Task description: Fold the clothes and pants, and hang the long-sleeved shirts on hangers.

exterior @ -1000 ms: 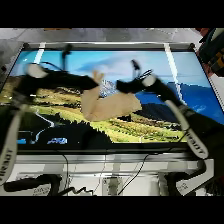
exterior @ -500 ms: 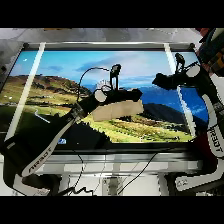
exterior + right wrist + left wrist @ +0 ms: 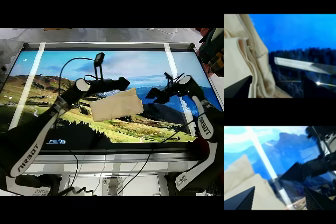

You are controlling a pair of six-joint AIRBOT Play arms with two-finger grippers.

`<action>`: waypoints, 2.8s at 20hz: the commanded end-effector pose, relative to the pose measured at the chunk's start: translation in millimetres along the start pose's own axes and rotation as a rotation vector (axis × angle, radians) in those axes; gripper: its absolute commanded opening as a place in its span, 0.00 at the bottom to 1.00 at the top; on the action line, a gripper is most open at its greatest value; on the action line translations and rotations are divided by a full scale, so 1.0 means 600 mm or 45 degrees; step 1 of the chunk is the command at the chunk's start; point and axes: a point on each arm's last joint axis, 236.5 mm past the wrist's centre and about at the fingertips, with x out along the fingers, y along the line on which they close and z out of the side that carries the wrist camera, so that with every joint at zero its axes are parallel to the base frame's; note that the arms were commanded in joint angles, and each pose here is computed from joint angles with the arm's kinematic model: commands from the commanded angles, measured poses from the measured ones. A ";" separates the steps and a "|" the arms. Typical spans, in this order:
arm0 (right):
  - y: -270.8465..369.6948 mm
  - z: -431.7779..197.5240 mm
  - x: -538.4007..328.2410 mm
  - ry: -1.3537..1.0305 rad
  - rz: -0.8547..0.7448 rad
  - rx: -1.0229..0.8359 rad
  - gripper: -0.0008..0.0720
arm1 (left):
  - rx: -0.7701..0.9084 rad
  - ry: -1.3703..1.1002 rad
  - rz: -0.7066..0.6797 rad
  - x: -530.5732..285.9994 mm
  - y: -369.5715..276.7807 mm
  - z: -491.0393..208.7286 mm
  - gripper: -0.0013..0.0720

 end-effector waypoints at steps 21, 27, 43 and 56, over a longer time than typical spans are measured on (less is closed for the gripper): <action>0.102 0.016 -0.268 -0.359 -0.330 -0.196 0.03 | 0.627 0.288 0.692 -0.391 0.200 0.079 0.78; -0.094 -0.176 -0.616 -0.538 -0.934 0.319 0.03 | 0.673 0.322 0.732 -0.438 0.174 0.073 0.65; -0.254 -0.615 -0.856 -0.764 -1.287 1.666 0.37 | 0.635 0.418 0.708 -0.433 0.182 0.042 0.66; -0.174 -0.255 -0.648 -0.703 -0.712 0.679 0.03 | 0.635 0.418 0.708 -0.433 0.182 0.042 0.66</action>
